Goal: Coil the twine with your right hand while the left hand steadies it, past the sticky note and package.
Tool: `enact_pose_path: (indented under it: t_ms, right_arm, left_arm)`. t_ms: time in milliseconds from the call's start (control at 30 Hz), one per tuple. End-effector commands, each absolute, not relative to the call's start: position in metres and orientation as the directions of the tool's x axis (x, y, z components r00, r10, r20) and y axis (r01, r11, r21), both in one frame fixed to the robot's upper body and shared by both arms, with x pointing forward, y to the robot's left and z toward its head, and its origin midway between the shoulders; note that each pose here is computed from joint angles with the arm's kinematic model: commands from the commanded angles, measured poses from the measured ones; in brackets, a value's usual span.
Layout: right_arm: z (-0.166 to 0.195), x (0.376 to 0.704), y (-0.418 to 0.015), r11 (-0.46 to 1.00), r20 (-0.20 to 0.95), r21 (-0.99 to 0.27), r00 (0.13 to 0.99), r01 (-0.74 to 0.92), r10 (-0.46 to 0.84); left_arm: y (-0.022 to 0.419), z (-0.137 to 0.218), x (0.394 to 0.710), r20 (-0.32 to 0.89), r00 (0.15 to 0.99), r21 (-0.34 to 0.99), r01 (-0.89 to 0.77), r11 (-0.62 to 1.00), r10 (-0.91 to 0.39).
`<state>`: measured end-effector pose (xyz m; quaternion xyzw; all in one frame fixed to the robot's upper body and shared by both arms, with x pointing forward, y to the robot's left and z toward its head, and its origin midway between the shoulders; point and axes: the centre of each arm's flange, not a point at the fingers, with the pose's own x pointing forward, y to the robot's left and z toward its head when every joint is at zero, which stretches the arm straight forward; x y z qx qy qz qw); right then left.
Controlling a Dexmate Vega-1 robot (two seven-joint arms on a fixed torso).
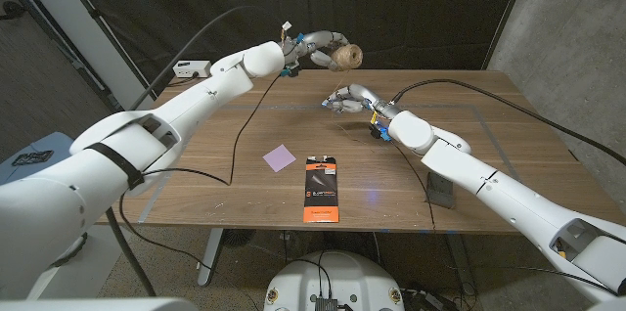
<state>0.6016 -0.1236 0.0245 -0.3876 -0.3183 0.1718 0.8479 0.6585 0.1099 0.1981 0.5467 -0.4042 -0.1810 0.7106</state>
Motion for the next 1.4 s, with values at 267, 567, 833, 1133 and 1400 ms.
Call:
enact_pose_path:
  t_ms: [267, 567, 833, 1133, 1400]
  right_arm:
    - [0.028, 0.591, -0.125, 0.66, 0.443, -0.751, 0.72, -0.029, 0.535]
    - [0.03, 0.587, -0.126, 0.664, 0.455, -0.747, 0.709, -0.025, 0.539]
    - [0.033, 0.582, -0.125, 0.667, 0.465, -0.744, 0.695, -0.028, 0.548]
    - [0.036, 0.574, -0.123, 0.669, 0.477, -0.743, 0.678, -0.031, 0.56]
    - [0.036, 0.569, -0.122, 0.675, 0.477, -0.736, 0.668, -0.053, 0.572]
  left_arm:
    - [0.103, 0.198, 0.663, 0.362, 0.618, 0.93, -0.182, 0.321, -0.698]
    - [0.102, 0.197, 0.663, 0.353, 0.626, 0.933, -0.184, 0.309, -0.695]
    - [0.102, 0.195, 0.664, 0.353, 0.639, 0.933, -0.186, 0.307, -0.684]
    - [0.102, 0.195, 0.665, 0.368, 0.647, 0.927, -0.198, 0.319, -0.668]
    - [0.102, 0.194, 0.666, 0.376, 0.651, 0.923, -0.197, 0.331, -0.66]
